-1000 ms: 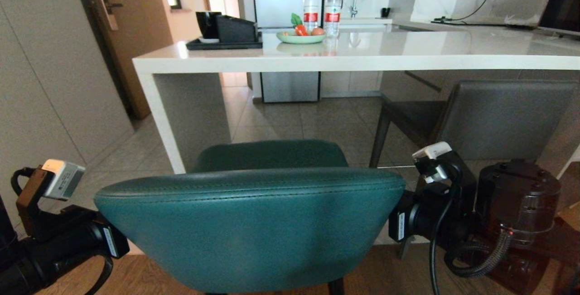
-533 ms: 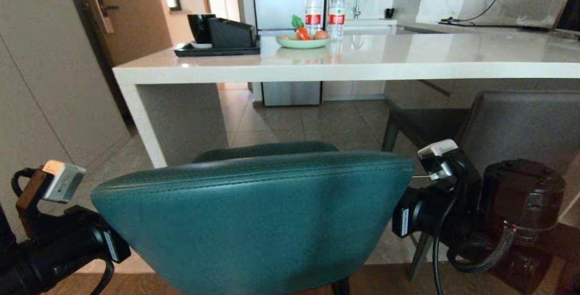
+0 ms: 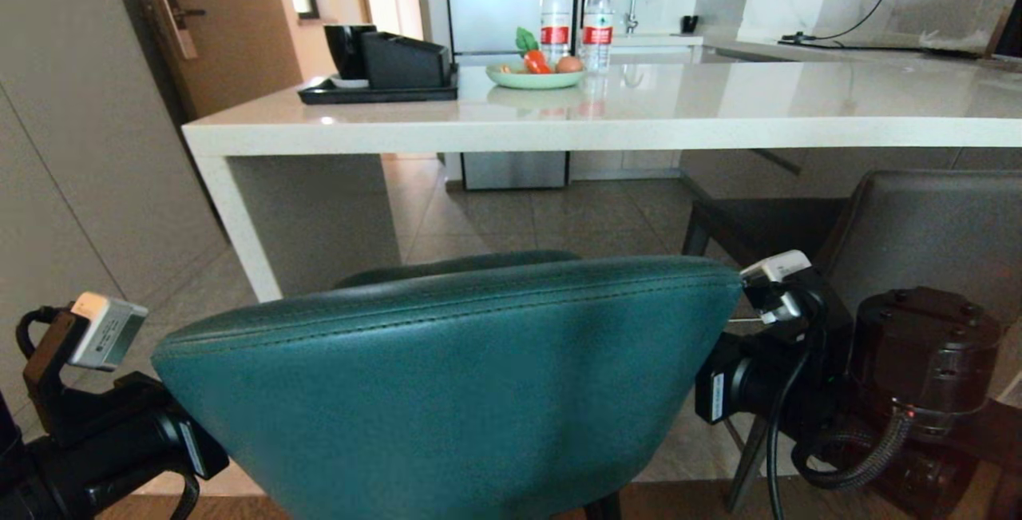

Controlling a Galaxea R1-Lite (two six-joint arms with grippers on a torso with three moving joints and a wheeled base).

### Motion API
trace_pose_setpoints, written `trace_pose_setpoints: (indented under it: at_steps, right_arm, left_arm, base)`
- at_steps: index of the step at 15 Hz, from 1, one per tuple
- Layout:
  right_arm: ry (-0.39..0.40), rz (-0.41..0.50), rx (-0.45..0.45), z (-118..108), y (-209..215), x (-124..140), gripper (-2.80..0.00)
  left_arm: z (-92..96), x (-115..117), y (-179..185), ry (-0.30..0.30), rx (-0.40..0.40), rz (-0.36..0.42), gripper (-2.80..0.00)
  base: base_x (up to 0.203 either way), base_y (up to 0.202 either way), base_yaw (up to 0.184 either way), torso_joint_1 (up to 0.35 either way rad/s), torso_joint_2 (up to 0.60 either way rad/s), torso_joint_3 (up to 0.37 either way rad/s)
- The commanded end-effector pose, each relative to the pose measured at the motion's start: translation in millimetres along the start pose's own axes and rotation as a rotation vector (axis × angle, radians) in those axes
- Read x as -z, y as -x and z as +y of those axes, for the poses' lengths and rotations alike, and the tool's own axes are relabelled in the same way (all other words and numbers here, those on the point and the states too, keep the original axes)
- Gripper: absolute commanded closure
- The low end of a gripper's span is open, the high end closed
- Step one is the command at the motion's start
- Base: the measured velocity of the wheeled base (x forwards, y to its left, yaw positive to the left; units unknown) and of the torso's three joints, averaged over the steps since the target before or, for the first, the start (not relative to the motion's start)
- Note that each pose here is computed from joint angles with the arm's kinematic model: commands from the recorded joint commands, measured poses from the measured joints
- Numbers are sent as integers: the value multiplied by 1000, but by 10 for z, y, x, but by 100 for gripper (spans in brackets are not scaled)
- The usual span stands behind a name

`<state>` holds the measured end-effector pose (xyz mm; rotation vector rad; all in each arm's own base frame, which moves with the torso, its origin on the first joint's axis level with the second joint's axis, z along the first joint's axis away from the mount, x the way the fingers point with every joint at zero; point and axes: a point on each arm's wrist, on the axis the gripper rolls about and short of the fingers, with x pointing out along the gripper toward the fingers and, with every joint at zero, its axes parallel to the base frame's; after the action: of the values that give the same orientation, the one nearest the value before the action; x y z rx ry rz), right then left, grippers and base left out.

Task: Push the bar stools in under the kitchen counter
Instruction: Push the blue chair back under the dining table

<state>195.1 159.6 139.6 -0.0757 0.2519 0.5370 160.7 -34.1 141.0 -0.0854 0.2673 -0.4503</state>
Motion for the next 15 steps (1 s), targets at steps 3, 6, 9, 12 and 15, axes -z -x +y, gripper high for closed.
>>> trace_pose_setpoints:
  at_steps: [3,6,9,12,15]
  right_arm:
    - [1,4,-2,-9,21,87,0]
    - [15,51,-27,33,120,274,0]
    - [14,61,-28,41,85,326,0]
    - [16,57,-29,53,-1,364,0]
    - [5,41,-11,17,-19,374,0]
  left_arm:
    - [101,26,-148,20,-35,42,0]
    - [190,-4,-391,27,-41,74,0]
    - [268,17,-675,30,-38,117,0]
    - [311,60,-746,15,-49,78,0]
    - [286,194,-588,5,-74,37,0]
  base:
    - [0,0,0,0,0,0]
    - [0,0,0,0,0,0]
    - [0,0,0,0,0,0]
    - [0,0,0,0,0,0]
    - [0,0,0,0,0,0]
